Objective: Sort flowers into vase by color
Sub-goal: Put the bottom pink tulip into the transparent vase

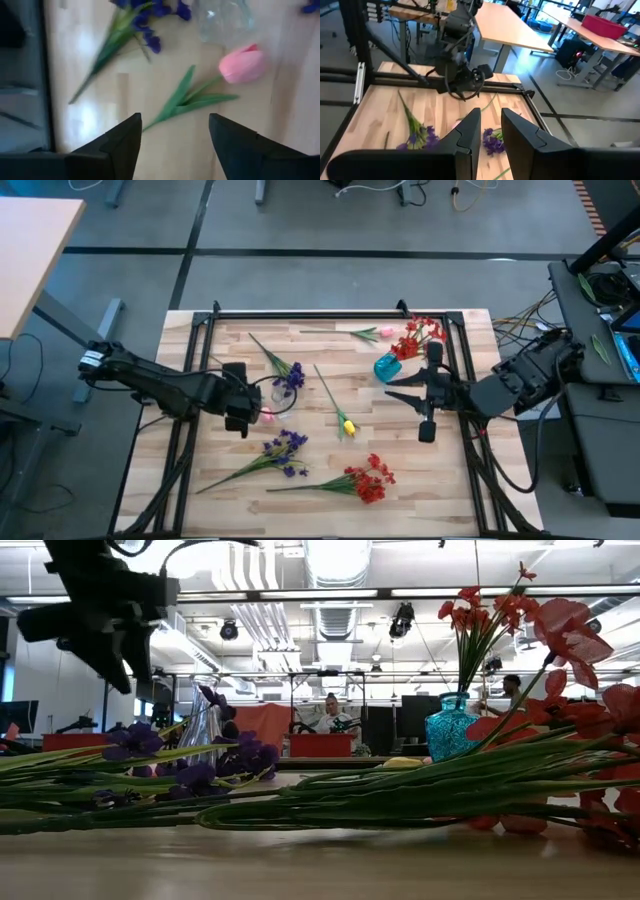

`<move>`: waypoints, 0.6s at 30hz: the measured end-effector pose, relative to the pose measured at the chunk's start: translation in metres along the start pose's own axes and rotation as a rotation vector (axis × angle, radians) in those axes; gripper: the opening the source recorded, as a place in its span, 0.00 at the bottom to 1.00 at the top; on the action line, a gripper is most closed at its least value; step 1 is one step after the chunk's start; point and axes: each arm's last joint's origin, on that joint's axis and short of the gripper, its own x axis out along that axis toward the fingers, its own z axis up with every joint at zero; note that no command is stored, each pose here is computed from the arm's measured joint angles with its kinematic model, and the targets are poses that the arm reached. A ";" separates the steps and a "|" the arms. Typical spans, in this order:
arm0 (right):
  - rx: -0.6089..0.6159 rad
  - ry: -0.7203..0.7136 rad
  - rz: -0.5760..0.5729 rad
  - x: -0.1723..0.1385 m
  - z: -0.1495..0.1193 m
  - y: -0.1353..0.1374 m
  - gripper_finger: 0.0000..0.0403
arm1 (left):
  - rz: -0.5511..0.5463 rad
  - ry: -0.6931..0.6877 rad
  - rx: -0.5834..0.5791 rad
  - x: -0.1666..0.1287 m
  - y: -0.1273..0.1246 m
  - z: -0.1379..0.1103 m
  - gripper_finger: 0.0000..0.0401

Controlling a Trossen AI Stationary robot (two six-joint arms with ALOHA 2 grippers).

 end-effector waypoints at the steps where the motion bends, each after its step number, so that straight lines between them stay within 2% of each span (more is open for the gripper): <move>1: -0.003 0.001 0.005 -0.001 0.000 0.001 0.17 | -0.015 0.004 -0.001 0.002 0.001 -0.001 0.53; 11: -0.052 0.038 0.033 -0.005 -0.006 0.007 0.17 | -0.120 0.079 -0.052 0.028 0.022 0.005 0.52; 16: -0.063 0.047 0.032 -0.005 -0.007 0.007 0.17 | -0.112 0.136 -0.020 0.046 0.036 0.009 0.52; 18: -0.071 0.048 0.032 -0.005 -0.007 0.007 0.17 | -0.144 0.170 -0.008 0.054 0.041 0.009 0.52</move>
